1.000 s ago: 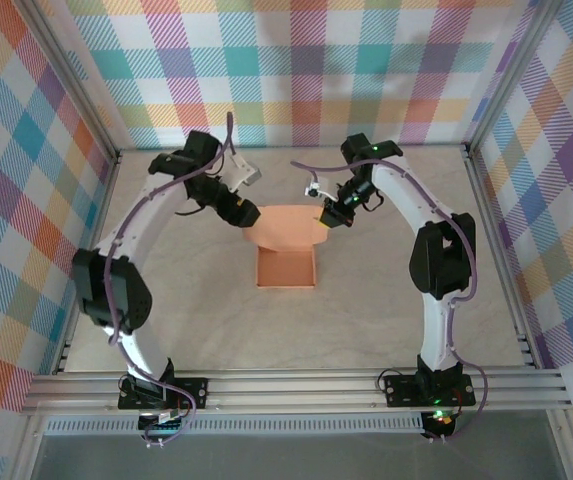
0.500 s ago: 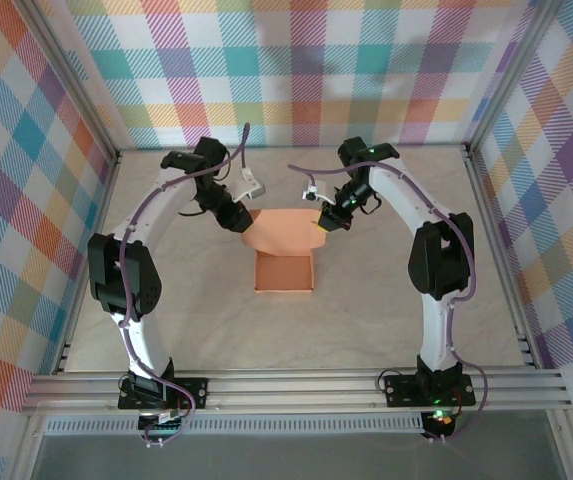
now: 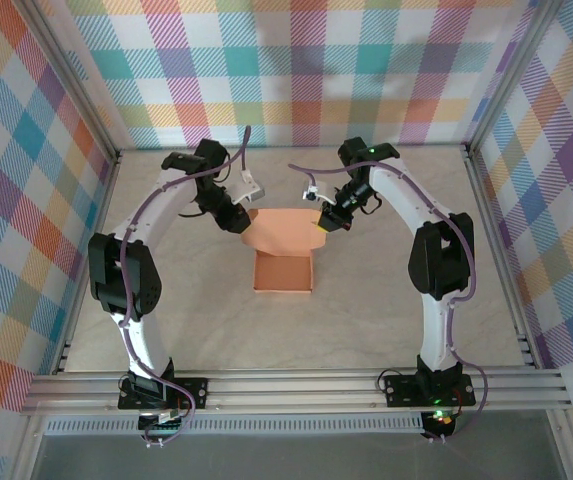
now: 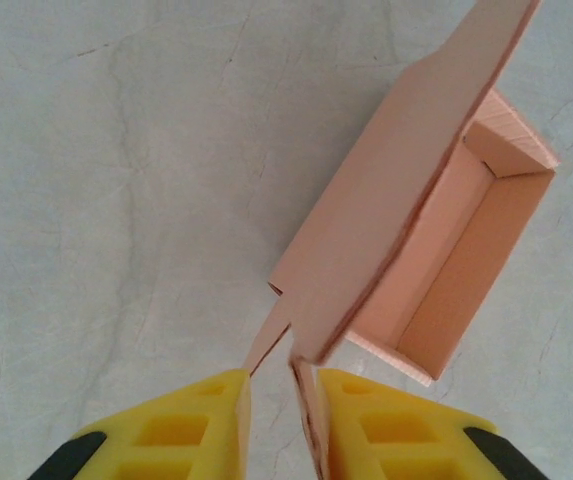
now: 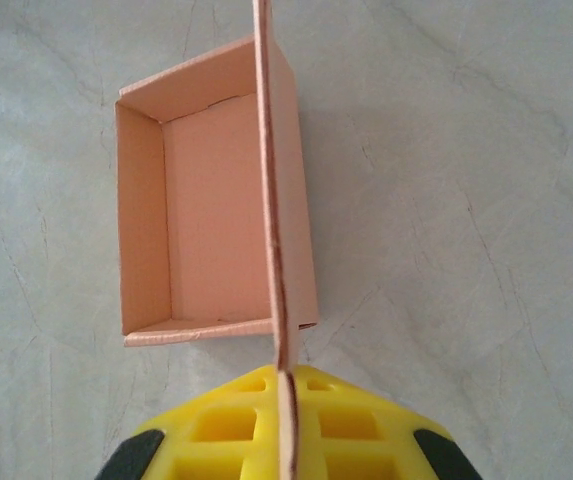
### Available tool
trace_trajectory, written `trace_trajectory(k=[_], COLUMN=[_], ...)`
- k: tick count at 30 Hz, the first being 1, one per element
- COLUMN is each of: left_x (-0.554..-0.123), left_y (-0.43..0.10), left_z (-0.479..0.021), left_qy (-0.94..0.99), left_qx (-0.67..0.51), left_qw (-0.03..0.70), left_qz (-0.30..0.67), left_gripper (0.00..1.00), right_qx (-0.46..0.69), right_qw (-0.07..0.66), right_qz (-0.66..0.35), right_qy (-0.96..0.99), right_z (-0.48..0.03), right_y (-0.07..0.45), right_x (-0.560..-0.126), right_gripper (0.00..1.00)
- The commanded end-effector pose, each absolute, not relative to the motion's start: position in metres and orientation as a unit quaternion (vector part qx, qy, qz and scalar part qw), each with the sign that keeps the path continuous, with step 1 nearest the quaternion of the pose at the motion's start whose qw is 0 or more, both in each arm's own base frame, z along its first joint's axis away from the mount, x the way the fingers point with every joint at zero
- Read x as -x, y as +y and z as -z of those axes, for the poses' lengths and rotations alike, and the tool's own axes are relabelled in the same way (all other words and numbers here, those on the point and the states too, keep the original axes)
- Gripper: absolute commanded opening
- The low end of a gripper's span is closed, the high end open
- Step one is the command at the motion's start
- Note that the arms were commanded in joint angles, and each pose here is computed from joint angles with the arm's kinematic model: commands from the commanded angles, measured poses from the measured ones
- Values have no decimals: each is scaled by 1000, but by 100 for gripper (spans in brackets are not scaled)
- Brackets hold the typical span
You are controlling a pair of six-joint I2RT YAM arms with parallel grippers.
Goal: Fold the paper box
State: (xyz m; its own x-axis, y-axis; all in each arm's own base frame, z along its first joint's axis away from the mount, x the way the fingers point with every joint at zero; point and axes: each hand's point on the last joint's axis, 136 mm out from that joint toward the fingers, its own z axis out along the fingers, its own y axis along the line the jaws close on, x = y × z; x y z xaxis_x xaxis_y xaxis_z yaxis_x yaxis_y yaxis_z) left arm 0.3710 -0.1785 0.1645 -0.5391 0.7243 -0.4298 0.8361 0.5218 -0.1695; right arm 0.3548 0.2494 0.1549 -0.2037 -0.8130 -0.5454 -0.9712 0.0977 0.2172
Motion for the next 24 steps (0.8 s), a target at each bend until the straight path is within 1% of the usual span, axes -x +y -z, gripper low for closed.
trace_trajectory(k=[1,3,6,10,15,16,18,20,22,24], left_x=[-372,-374,-376,-378,-376,-375,-373,-372,-371,-370], left_y=[-180,-178,-176,-178,-180,-180,-179,-178,-176,-178], left_z=[-159,-154,-147,-145,-150,-151,-150,-150,-149,-151], left_qy=[858,861,864,864,861,860,861,863,865,865], left_qx=[-454,-452,-451,-451,-453,-453,-453,-451,-450,-449], left_qw=[152,146,140,142,142,141,136,129,125,127], left_qz=[185,181,173,175,184,185,186,184,183,187], left_gripper=[24,27,34,34,23,19,17,13,5,0], right_qx=[625,627,628,629,628,628,627,627,626,624], right_qw=[162,161,161,161,161,161,159,159,158,156], right_qz=[-295,-297,-298,-299,-298,-298,-297,-297,-294,-292], right_qy=[704,702,700,700,701,701,702,703,705,708], right_z=[-176,-178,-179,-180,-181,-181,-180,-180,-179,-178], right_y=[255,255,255,254,254,254,254,254,253,253], right_x=[-342,-341,-339,-339,-339,-339,-339,-339,-341,-342], right_gripper=[0,0,0,0,0,0,0,0,0,0])
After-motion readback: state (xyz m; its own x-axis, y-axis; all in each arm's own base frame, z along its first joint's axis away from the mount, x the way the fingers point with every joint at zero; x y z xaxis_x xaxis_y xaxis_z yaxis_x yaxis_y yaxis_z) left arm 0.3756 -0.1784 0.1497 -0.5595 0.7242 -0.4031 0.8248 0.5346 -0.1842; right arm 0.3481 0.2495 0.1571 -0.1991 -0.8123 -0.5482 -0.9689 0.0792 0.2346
